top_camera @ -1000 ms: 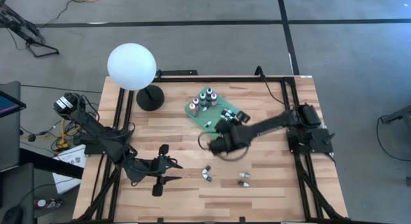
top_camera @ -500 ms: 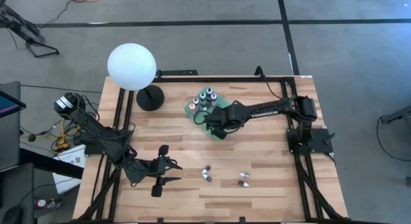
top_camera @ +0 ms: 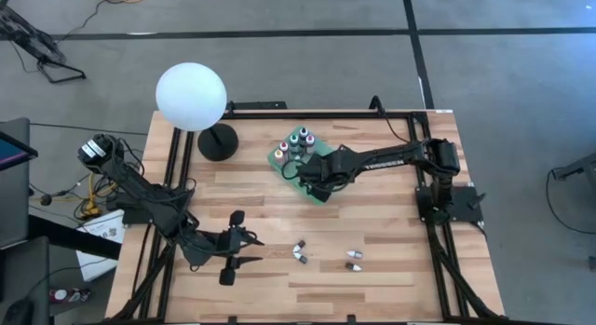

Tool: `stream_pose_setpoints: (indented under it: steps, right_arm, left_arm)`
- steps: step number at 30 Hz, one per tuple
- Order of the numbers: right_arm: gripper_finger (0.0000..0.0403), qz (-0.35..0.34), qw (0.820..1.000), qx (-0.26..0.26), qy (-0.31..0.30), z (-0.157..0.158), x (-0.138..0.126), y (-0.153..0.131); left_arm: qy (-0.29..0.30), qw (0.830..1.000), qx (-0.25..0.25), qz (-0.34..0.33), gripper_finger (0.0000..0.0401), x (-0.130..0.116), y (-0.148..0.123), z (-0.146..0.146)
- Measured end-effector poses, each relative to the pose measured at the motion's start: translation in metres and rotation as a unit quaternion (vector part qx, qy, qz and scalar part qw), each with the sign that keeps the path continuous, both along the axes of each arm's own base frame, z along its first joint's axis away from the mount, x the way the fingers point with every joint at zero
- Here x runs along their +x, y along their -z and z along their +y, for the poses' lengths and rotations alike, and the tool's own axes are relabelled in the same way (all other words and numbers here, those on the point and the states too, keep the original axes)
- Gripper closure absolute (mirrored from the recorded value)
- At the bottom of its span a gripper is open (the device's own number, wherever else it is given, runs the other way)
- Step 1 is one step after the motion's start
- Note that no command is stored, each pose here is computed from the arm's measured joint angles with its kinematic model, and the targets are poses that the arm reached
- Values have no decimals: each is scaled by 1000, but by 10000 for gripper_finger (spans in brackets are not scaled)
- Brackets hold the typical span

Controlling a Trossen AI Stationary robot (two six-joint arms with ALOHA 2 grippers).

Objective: Pick & Place food coloring
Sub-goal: Put the small red food coloring bottle into the green bin

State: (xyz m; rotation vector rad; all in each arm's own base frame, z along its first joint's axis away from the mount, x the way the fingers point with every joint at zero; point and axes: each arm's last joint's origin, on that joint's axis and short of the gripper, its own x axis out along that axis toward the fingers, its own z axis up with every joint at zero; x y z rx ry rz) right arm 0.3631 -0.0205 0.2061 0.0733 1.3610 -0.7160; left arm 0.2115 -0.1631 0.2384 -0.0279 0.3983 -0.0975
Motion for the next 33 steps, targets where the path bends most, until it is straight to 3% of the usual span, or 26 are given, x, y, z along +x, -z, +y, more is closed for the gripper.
stream_pose_setpoints:
  steps: [4, 8, 14, 18, 23, 26, 33]
  right_arm:
    - [172, -21, 999, -8, -45, 22, -6, -20]
    - [170, -62, 992, -22, -112, 55, -17, -48]
    - [181, -133, 970, -36, -199, 105, -54, -96]
    - [186, -184, 956, -11, -230, 140, -81, -115]
    - [188, -185, 949, 17, -253, 183, -111, -99]
    - [188, -191, 950, 29, -246, 203, -127, -80]
    - [195, -193, 954, 53, -223, 225, -163, -24]
  left_arm:
    - [9, 1000, 1, 14, 234, -1, 2, 0]
    - [8, 1000, 2, 15, 234, -1, 3, 0]
    - [-7, 999, 32, 0, 234, 3, 1, 5]
    - [-43, 997, 57, -16, 234, 8, -1, 13]
    - [-47, 992, 106, -47, 234, 24, -17, 27]
    - [-52, 991, 107, -63, 234, 33, -30, 35]
    - [-73, 991, 104, -45, 234, 38, -26, 47]
